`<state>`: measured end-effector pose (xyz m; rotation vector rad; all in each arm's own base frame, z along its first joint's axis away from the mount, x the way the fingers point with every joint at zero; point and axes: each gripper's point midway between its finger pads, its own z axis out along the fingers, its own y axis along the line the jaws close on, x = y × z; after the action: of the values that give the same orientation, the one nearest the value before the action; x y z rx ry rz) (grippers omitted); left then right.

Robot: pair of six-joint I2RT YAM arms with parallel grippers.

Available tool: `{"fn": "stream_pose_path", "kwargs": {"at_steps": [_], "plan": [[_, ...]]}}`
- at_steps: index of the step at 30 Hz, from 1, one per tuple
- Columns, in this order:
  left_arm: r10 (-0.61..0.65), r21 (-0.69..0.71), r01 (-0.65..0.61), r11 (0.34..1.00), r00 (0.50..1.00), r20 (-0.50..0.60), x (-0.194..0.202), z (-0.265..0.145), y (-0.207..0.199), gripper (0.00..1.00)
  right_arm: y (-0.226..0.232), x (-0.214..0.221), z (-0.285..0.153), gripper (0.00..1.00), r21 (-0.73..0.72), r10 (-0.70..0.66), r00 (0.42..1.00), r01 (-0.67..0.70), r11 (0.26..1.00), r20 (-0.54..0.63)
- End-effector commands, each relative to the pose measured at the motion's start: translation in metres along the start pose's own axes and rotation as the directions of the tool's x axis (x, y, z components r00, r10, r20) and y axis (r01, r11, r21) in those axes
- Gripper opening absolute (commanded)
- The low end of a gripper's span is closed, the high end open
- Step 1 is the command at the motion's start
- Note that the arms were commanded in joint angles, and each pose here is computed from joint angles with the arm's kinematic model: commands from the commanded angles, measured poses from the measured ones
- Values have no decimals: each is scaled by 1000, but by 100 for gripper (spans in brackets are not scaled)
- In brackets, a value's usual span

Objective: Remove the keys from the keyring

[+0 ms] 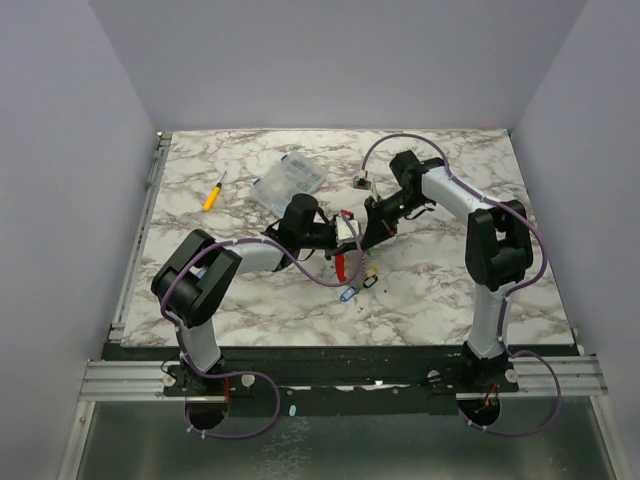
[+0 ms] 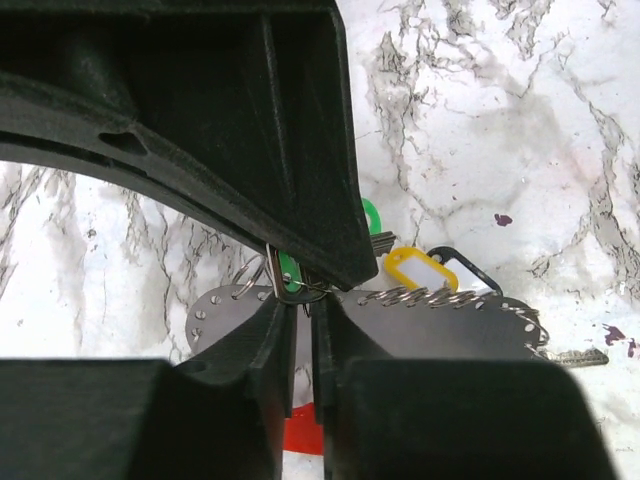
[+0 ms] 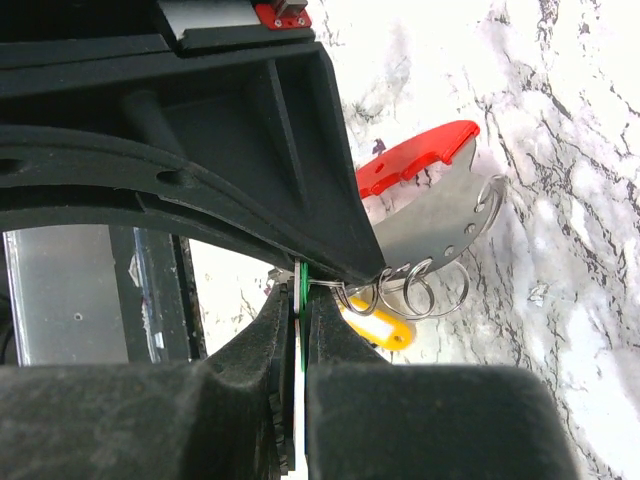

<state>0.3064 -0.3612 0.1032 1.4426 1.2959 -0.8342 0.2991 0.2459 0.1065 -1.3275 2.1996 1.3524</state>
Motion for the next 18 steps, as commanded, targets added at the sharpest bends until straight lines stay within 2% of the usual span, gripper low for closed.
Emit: {"fn": "stream_pose_path", "kwargs": {"at_steps": [1,11,15,18], "plan": [[33,19,-34,999,999,37,-8,1,-6,13,5,-12,-2,1,-33,2,999,-1,999,33],[23,1,-23,1000,1000,14,0,2,-3,15,8,-10,-6,1,-37,5,999,-4,999,36],[20,1,-20,1000,1000,10,2,2,-3,26,9,-9,-5,1,-40,9,999,-8,999,37],[20,1,-20,1000,1000,5,5,2,-4,28,8,-9,-5,1,-42,11,999,-9,999,37]]}}
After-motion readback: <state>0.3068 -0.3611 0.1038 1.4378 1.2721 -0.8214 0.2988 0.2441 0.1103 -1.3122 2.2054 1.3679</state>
